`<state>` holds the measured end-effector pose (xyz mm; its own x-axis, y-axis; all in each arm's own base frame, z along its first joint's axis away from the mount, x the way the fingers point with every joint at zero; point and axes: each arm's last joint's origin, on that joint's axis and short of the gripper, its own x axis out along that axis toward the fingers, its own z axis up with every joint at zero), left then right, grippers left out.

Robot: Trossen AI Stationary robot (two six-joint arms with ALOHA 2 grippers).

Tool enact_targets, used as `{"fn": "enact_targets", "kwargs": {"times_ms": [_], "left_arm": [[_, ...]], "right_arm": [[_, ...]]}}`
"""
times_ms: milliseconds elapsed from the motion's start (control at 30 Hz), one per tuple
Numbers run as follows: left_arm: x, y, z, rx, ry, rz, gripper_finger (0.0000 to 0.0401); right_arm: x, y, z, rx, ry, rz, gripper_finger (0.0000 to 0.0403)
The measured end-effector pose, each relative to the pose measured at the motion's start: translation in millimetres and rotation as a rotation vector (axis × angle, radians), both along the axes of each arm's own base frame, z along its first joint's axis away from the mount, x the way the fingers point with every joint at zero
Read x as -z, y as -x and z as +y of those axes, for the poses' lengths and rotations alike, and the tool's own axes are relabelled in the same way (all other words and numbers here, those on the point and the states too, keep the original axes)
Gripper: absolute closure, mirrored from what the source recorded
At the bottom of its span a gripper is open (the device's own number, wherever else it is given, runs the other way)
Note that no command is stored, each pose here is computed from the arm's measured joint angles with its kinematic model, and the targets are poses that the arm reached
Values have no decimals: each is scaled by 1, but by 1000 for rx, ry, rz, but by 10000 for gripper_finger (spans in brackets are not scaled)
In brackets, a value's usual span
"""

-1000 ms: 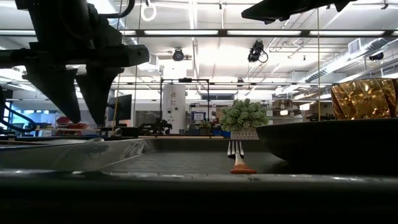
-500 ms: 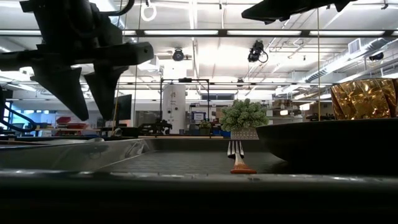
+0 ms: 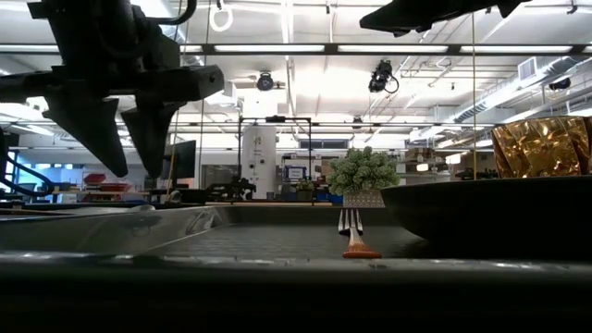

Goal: Pick and place plate/cup/fork/spoon on tray
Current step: Put the orange spoon on the black tray to the left of the orange fork

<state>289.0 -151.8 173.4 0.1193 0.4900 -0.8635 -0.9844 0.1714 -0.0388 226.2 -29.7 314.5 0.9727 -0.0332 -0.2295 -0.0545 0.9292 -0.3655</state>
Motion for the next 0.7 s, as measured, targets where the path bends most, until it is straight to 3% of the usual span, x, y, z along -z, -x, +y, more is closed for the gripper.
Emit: {"fn": "enact_targets", "kwargs": {"times_ms": [700], "left_arm": [[1,2,0,-10,39,44,221]], "right_arm": [[2,1,0,-1,-2,25,349]]}}
